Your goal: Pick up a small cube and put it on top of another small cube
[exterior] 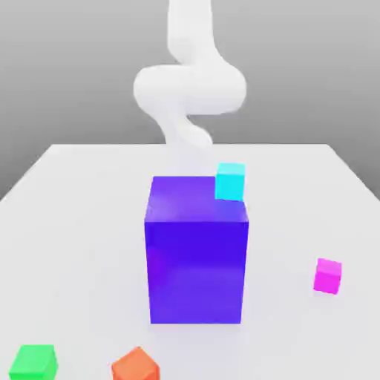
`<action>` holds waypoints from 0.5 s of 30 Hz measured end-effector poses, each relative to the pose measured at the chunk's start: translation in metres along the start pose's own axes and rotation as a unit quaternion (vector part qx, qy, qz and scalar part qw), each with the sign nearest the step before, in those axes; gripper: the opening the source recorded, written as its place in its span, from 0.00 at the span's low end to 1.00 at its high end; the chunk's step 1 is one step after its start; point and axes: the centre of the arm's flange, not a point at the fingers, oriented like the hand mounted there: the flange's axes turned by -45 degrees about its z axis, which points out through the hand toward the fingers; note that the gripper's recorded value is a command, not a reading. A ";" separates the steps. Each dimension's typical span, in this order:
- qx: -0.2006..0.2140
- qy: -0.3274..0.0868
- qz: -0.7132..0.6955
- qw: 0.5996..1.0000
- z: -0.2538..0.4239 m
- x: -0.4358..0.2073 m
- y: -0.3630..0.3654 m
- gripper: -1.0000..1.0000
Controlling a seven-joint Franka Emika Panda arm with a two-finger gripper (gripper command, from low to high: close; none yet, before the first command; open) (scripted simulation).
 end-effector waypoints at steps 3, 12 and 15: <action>0.034 -0.050 -0.068 0.996 0.073 -0.018 -0.044 0.50; 0.122 -0.179 -0.272 0.938 0.228 -0.145 -0.180 0.50; 0.146 -0.218 -0.340 0.903 0.260 -0.207 -0.217 0.50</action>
